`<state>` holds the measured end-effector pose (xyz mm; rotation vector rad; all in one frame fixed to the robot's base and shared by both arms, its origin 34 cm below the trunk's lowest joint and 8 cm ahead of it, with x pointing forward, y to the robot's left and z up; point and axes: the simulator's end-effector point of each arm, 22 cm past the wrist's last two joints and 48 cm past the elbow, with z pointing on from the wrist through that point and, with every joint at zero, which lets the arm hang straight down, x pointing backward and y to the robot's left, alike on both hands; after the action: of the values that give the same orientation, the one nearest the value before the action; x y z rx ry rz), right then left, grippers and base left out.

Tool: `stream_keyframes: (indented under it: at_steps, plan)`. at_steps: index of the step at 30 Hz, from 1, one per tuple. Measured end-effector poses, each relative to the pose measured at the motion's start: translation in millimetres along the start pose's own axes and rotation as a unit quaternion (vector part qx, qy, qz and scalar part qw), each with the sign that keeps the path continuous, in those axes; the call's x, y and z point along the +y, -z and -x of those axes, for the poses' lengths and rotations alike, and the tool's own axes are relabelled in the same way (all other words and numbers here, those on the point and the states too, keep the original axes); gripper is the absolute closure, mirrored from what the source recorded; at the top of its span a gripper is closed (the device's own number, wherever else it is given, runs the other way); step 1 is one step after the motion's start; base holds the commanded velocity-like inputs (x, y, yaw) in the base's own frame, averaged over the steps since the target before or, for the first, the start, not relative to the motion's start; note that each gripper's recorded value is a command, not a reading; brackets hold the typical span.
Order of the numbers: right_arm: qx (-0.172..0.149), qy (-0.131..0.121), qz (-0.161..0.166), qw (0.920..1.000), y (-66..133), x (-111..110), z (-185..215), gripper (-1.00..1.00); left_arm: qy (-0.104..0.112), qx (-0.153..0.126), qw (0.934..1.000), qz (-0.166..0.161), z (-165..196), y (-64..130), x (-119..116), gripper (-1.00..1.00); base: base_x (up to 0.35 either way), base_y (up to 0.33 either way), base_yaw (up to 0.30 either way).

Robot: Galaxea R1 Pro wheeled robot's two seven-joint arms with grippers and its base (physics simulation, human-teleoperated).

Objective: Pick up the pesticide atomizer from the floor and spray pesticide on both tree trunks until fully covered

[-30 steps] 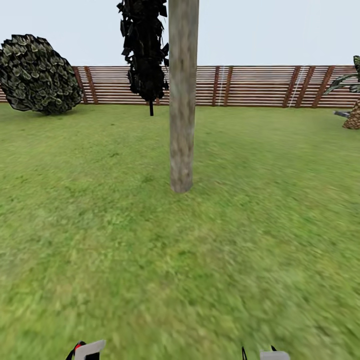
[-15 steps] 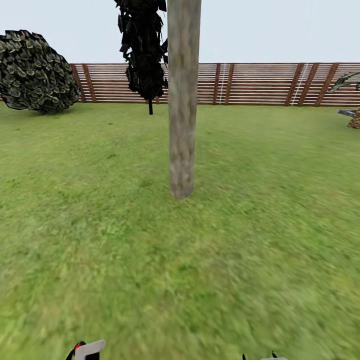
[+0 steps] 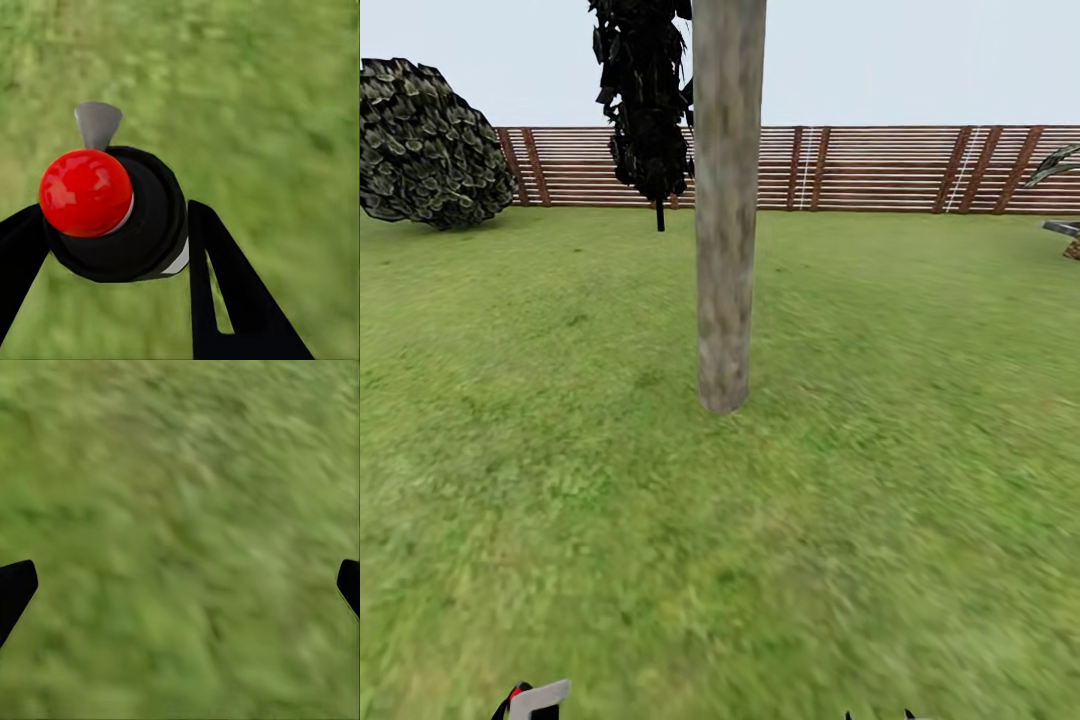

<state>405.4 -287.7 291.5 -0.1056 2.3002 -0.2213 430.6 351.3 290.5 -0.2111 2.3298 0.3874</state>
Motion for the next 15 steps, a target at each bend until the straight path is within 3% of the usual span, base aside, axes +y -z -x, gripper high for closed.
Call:
stream_keyframes:
  at_steps: [15]
  plan:
    - [-0.008,-0.001,-0.001,1.0,-0.3,-0.9,7.0,-1.0,0.003,-0.008,1.0,0.0,7.7,0.3,-0.2,1.0,0.338,0.0,0.0]
